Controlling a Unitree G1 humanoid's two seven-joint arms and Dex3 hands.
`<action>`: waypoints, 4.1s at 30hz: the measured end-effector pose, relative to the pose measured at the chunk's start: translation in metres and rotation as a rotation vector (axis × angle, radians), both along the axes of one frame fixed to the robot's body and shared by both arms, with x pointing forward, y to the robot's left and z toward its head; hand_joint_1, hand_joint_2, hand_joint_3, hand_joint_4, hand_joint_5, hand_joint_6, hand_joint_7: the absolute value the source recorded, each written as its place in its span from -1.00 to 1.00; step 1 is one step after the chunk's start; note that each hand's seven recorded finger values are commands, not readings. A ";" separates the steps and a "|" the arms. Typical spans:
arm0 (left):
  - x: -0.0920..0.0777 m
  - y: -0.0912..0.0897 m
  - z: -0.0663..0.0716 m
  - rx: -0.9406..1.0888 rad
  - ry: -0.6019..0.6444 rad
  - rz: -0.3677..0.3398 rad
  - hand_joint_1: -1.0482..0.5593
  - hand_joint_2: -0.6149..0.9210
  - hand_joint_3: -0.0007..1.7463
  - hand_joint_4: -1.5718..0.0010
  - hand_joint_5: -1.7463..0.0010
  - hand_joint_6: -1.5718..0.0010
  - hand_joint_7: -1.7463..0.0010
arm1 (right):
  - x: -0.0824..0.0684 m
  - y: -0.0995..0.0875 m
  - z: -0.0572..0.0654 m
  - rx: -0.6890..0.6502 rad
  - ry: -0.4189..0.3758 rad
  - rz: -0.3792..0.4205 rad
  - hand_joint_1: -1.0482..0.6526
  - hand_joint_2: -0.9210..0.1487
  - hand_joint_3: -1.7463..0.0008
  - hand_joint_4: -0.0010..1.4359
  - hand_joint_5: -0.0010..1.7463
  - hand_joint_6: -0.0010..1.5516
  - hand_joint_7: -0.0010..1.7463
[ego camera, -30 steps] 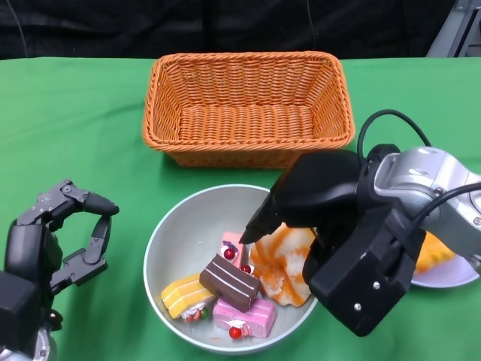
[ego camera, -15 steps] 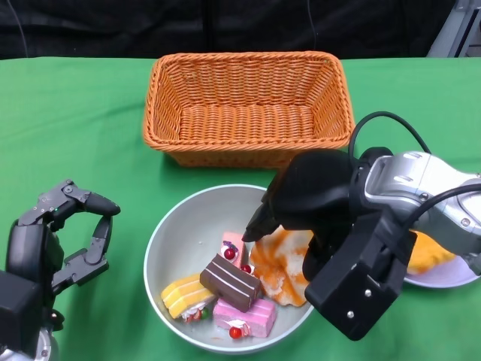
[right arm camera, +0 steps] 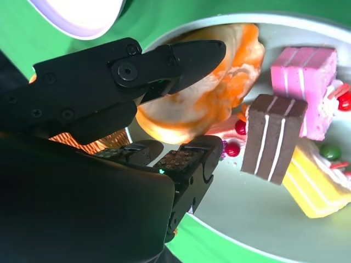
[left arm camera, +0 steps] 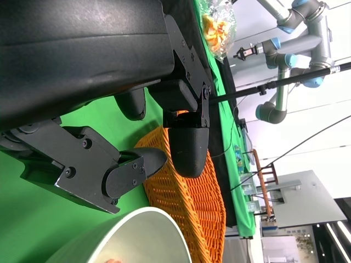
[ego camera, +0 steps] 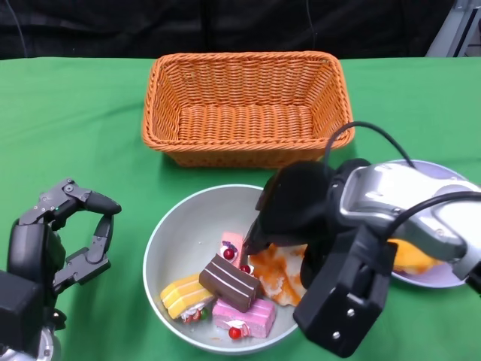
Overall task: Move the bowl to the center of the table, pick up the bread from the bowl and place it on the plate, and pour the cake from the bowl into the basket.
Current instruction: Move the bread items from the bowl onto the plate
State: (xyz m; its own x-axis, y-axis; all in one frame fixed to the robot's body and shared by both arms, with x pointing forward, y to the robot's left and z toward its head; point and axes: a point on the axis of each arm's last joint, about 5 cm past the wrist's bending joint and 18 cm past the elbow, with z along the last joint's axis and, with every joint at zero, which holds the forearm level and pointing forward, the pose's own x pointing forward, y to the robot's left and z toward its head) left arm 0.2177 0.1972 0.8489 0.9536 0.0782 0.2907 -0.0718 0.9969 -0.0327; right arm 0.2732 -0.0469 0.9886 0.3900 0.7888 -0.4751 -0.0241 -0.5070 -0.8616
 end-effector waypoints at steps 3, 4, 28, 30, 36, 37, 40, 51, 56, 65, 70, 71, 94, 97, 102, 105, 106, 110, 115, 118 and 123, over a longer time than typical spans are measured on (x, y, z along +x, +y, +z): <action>0.000 -0.001 0.000 0.000 0.000 -0.001 0.22 0.66 0.06 -0.01 -1.00 -0.01 -0.38 | -0.003 0.007 -0.003 -0.040 0.001 0.014 -0.95 -1.00 0.76 -0.52 -1.00 -0.32 -1.00; 0.000 -0.001 0.000 0.001 0.000 -0.001 0.22 0.66 0.06 -0.01 -1.00 -0.01 -0.38 | -0.004 0.008 -0.004 -0.056 0.001 0.011 -0.95 -1.00 0.76 -0.52 -1.00 -0.31 -0.99; -0.001 -0.003 0.003 -0.001 -0.025 0.002 0.22 0.67 0.05 0.00 -1.00 0.01 -0.42 | -0.013 0.033 -0.007 -0.251 -0.079 -0.020 -0.95 -1.00 0.77 -0.36 -0.94 -0.34 -1.00; -0.001 -0.003 0.003 0.000 -0.025 0.002 0.22 0.67 0.05 0.00 -1.00 0.01 -0.42 | -0.014 0.035 -0.008 -0.254 -0.082 -0.015 -0.94 -1.00 0.79 -0.33 -0.93 -0.34 -0.99; -0.001 -0.004 0.003 0.000 -0.024 0.001 0.22 0.67 0.05 0.00 -1.00 0.01 -0.42 | -0.014 0.034 -0.012 -0.199 -0.092 0.001 -0.82 -0.98 0.94 -0.12 -0.91 -0.30 -0.99; -0.001 -0.004 0.003 -0.001 -0.024 0.000 0.21 0.67 0.05 0.00 -1.00 0.01 -0.43 | -0.014 0.033 -0.014 -0.182 -0.088 0.001 -0.81 -0.98 0.96 -0.10 -0.91 -0.30 -0.99; -0.001 -0.004 0.003 -0.001 -0.024 -0.001 0.21 0.67 0.04 0.00 -1.00 0.01 -0.43 | -0.013 0.031 -0.018 -0.143 -0.075 -0.002 -0.34 -0.97 0.98 0.09 -0.84 -0.25 -0.98; -0.001 -0.006 0.003 -0.001 -0.023 0.004 0.22 0.67 0.05 0.00 -1.00 0.01 -0.44 | -0.005 0.024 -0.031 0.000 0.009 0.012 0.03 -1.00 0.98 0.10 0.16 -0.04 -0.98; -0.001 -0.006 0.002 -0.002 -0.022 0.005 0.21 0.66 0.05 -0.02 -1.00 0.02 -0.44 | -0.003 0.022 -0.034 0.027 0.012 0.031 -0.06 -0.95 1.00 0.25 0.00 0.30 -0.94; -0.001 -0.006 0.002 0.002 -0.021 0.011 0.23 0.67 0.07 -0.02 -1.00 0.01 -0.44 | 0.000 0.019 -0.039 0.072 0.011 0.061 -0.08 -0.95 1.00 0.23 0.10 0.38 -0.97; -0.001 -0.006 0.002 0.001 -0.020 0.011 0.23 0.67 0.07 -0.03 -1.00 0.01 -0.43 | 0.000 0.018 -0.039 0.106 0.002 0.075 -0.07 -0.90 1.00 0.31 0.01 0.42 -0.97; -0.001 -0.006 0.002 0.003 -0.017 0.010 0.23 0.66 0.07 -0.03 -1.00 0.01 -0.43 | 0.000 0.017 -0.040 0.122 -0.003 0.083 -0.07 -0.90 1.00 0.33 -0.01 0.43 -0.97; -0.001 -0.007 0.000 -0.009 -0.006 0.006 0.24 0.66 0.09 0.00 -1.00 0.03 -0.47 | 0.005 0.009 -0.028 0.377 -0.041 0.124 -0.07 -0.91 1.00 0.08 0.29 0.33 -1.00; -0.001 -0.007 -0.001 -0.008 0.000 0.006 0.21 0.65 0.10 -0.02 -1.00 0.03 -0.47 | 0.005 0.008 -0.022 0.414 -0.042 0.130 -0.09 -0.90 1.00 0.16 0.12 0.34 -0.99; 0.000 -0.007 -0.001 -0.006 -0.005 0.006 0.20 0.64 0.10 -0.02 -1.00 0.03 -0.46 | 0.005 0.007 -0.012 0.459 -0.042 0.126 -0.09 -0.89 1.00 0.20 0.09 0.33 -1.00; 0.000 -0.007 -0.001 -0.007 -0.005 0.006 0.20 0.64 0.10 -0.02 -1.00 0.04 -0.46 | 0.006 0.005 -0.008 0.466 -0.022 0.093 0.00 -0.94 0.99 0.02 0.46 0.06 -0.97; 0.000 -0.007 -0.001 -0.008 -0.006 0.006 0.21 0.65 0.10 -0.03 -1.00 0.04 -0.47 | 0.006 0.003 -0.006 0.475 -0.008 0.068 0.03 -0.96 0.99 0.01 0.51 0.09 -0.95; 0.000 -0.007 -0.001 -0.015 -0.008 0.004 0.22 0.64 0.10 -0.02 -1.00 0.05 -0.47 | 0.009 -0.002 -0.001 0.534 0.037 -0.008 0.03 -0.98 1.00 0.11 0.32 0.35 -0.87; 0.000 -0.007 -0.001 -0.011 -0.007 0.003 0.22 0.65 0.09 0.01 -0.99 0.03 -0.44 | 0.011 -0.011 -0.002 0.607 0.109 -0.085 0.02 -0.98 0.99 0.03 0.65 0.18 -0.30; 0.000 -0.007 -0.001 -0.009 -0.007 0.003 0.22 0.65 0.09 0.02 -0.99 0.03 -0.44 | 0.012 -0.016 -0.001 0.634 0.139 -0.125 0.01 -0.97 1.00 0.05 0.62 0.26 -0.45; 0.000 -0.007 -0.001 -0.005 -0.008 0.000 0.22 0.65 0.08 0.01 -1.00 0.03 -0.44 | 0.012 -0.021 0.000 0.688 0.192 -0.174 0.03 -0.94 1.00 -0.01 0.88 0.27 -0.42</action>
State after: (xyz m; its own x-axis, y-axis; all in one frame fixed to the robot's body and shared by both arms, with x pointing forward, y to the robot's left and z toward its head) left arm 0.2179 0.1901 0.8481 0.9514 0.0792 0.2975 -0.0710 0.9967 -0.0380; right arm 0.2850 -0.0682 0.9883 0.4966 0.8673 0.0328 -0.2370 0.1718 -0.9562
